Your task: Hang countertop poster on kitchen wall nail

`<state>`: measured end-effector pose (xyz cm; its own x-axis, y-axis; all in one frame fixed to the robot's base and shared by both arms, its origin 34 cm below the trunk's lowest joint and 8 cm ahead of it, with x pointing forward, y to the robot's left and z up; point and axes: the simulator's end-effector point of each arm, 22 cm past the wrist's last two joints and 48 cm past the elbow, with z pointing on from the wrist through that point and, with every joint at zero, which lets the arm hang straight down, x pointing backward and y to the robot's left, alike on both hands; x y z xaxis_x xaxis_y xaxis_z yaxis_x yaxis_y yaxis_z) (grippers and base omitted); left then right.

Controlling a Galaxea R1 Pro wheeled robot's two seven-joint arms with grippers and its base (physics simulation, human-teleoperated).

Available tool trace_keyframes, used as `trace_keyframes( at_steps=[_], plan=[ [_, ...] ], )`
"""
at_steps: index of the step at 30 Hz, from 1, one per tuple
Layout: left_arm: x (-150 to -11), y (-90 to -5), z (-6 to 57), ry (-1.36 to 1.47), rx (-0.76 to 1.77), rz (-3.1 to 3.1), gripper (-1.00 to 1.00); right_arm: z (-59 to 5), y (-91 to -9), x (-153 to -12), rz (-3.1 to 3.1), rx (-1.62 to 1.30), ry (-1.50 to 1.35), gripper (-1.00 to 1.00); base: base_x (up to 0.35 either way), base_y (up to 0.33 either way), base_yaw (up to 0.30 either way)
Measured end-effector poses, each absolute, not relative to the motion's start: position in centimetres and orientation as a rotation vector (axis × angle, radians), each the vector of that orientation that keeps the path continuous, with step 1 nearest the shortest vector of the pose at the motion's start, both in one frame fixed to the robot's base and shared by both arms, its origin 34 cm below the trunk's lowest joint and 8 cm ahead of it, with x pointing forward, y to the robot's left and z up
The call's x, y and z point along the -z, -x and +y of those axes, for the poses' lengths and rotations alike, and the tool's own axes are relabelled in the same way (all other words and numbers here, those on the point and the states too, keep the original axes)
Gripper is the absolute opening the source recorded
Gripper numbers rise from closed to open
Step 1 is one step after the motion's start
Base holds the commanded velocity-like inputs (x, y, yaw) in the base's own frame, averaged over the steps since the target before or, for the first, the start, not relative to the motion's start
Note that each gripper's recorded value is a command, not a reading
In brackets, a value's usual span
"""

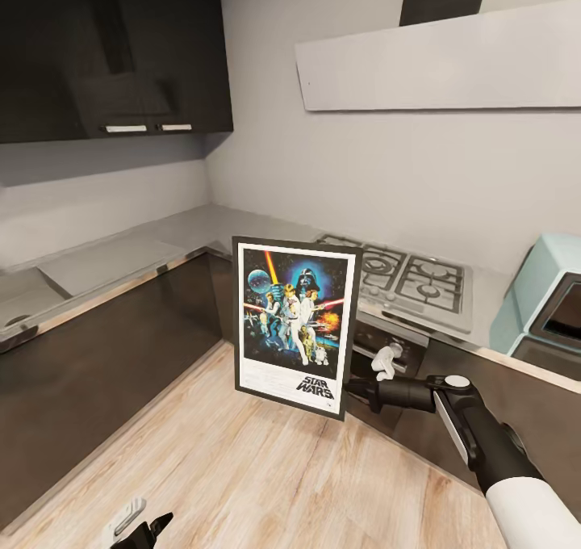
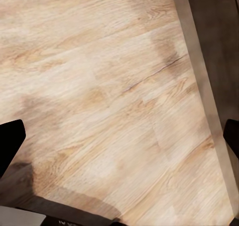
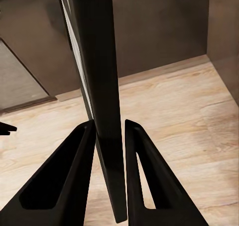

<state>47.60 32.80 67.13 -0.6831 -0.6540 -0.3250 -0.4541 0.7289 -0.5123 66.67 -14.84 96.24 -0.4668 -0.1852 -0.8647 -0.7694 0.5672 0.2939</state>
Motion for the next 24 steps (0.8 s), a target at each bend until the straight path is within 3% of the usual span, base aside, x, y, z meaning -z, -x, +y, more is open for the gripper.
trace_keyframes(
  at_steps=[24],
  plan=[
    [-69.2, -46.7, 32.8, 0.843, 0.543, 2.438, 1.00, -14.9, -65.8, -98.2, 1.963, -0.880, 0.768, -1.00, 0.000, 0.000, 0.000]
  ],
)
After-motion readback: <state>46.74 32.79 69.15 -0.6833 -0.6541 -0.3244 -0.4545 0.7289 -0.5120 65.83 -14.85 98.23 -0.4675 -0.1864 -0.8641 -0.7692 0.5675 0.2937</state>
